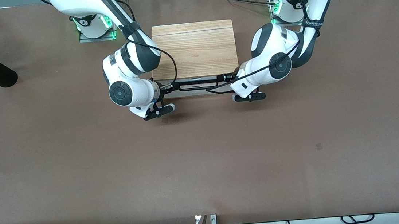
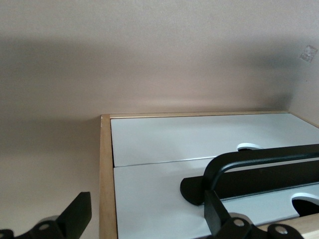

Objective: Close drawer with both arms simultaneously
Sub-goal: 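Push the drawer front into the cabinet with both grippers together, then lift the right gripper off the drawer while the left gripper withdraws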

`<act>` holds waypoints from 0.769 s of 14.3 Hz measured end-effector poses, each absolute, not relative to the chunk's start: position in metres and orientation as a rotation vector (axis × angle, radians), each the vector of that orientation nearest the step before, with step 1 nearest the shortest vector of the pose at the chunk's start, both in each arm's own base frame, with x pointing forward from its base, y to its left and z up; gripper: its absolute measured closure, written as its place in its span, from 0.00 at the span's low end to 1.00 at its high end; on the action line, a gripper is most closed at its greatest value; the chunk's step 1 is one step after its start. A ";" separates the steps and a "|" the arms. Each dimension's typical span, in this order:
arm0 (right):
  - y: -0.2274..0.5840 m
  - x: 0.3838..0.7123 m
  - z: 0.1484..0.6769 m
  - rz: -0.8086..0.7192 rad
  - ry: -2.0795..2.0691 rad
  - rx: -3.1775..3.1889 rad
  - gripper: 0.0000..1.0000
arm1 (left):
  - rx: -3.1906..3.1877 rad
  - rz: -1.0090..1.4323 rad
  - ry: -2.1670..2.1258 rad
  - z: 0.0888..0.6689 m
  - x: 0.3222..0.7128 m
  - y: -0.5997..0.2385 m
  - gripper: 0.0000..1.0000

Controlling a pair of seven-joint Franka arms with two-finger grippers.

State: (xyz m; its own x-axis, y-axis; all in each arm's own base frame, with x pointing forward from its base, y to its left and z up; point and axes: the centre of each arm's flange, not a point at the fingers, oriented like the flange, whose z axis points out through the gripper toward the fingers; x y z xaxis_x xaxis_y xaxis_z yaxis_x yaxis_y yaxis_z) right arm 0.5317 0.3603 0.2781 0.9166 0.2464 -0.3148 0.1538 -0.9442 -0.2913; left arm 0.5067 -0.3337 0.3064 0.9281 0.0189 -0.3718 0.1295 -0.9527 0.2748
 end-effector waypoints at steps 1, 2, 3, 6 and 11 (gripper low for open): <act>0.360 0.532 0.278 0.512 -0.299 -2.816 0.00 | 2.790 -0.534 0.111 0.306 0.507 -0.334 0.00; 0.360 0.532 0.278 0.512 -0.299 -2.816 0.00 | 2.790 -0.534 0.112 0.306 0.507 -0.334 0.00; 0.360 0.532 0.278 0.512 -0.299 -2.816 0.00 | 2.790 -0.534 0.113 0.306 0.507 -0.334 0.00; 0.360 0.532 0.278 0.511 -0.299 -2.816 0.00 | 2.790 -0.524 0.125 0.308 0.511 -0.330 0.00; 0.361 0.539 0.290 0.474 -0.307 -2.811 0.00 | 2.759 -0.426 0.227 0.342 0.552 -0.287 0.00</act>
State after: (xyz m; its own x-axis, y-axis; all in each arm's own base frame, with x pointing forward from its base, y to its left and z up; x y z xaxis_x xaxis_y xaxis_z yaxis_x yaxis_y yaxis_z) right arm 0.5393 0.3608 0.2897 0.9239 0.2511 -0.2887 0.1614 -0.9400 -0.3007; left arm 0.5522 -0.2873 0.3425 0.9423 0.1043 -0.3182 0.2060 -0.9297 0.3053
